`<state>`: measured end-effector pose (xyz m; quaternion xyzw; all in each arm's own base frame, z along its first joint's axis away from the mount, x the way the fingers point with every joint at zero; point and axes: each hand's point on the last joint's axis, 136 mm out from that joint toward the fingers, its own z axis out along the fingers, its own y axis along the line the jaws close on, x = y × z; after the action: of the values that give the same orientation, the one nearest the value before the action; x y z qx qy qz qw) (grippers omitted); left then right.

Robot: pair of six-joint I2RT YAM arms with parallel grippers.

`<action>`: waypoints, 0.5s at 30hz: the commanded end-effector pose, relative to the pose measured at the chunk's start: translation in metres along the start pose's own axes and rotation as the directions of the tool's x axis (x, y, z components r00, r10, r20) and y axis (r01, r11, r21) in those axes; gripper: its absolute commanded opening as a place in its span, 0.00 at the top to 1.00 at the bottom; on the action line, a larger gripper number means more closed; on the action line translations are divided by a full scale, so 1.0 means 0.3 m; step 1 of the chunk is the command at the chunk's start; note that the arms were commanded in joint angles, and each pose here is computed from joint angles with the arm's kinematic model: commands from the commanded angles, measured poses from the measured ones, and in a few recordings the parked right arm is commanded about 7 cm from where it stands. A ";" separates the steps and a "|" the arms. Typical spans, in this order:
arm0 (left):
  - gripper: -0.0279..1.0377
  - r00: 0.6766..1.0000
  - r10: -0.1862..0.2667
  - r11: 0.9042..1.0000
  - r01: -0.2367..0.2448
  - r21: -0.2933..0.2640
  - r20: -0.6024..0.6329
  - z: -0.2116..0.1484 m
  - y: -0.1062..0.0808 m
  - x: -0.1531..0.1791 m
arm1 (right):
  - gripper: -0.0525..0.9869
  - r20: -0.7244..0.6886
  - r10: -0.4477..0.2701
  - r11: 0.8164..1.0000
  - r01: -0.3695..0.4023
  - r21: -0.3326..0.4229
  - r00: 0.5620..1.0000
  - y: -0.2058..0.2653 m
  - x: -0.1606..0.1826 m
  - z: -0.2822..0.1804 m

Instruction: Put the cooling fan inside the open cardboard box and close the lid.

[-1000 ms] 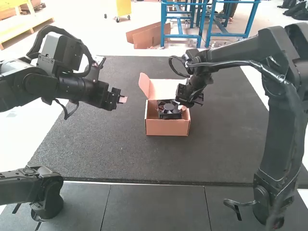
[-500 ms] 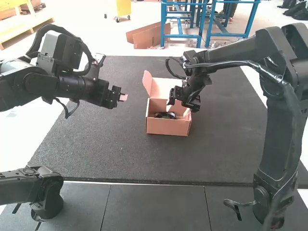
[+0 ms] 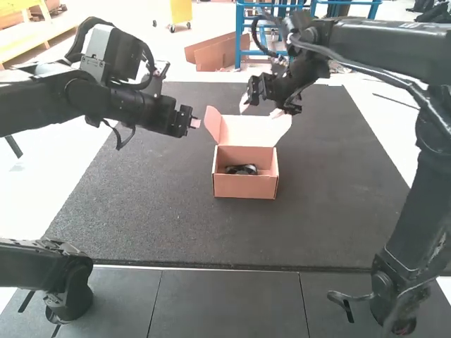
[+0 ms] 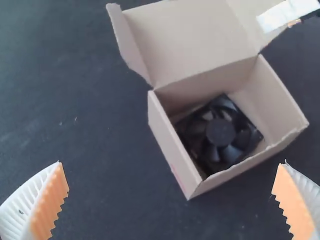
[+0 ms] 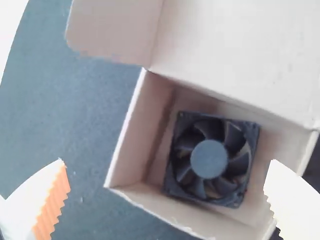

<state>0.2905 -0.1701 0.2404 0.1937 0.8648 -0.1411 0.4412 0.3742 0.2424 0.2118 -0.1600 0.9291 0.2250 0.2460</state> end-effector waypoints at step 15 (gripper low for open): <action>0.07 0.973 -0.232 0.924 0.222 -0.311 0.005 0.189 0.338 -0.059 | 0.08 0.335 -0.180 0.952 0.077 0.298 0.925 -0.276 0.026 -0.212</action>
<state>0.3698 -0.1185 0.2024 0.0508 0.9078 -0.0707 0.4103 0.3738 0.1464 0.2212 -0.1429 0.8861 0.1128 0.4263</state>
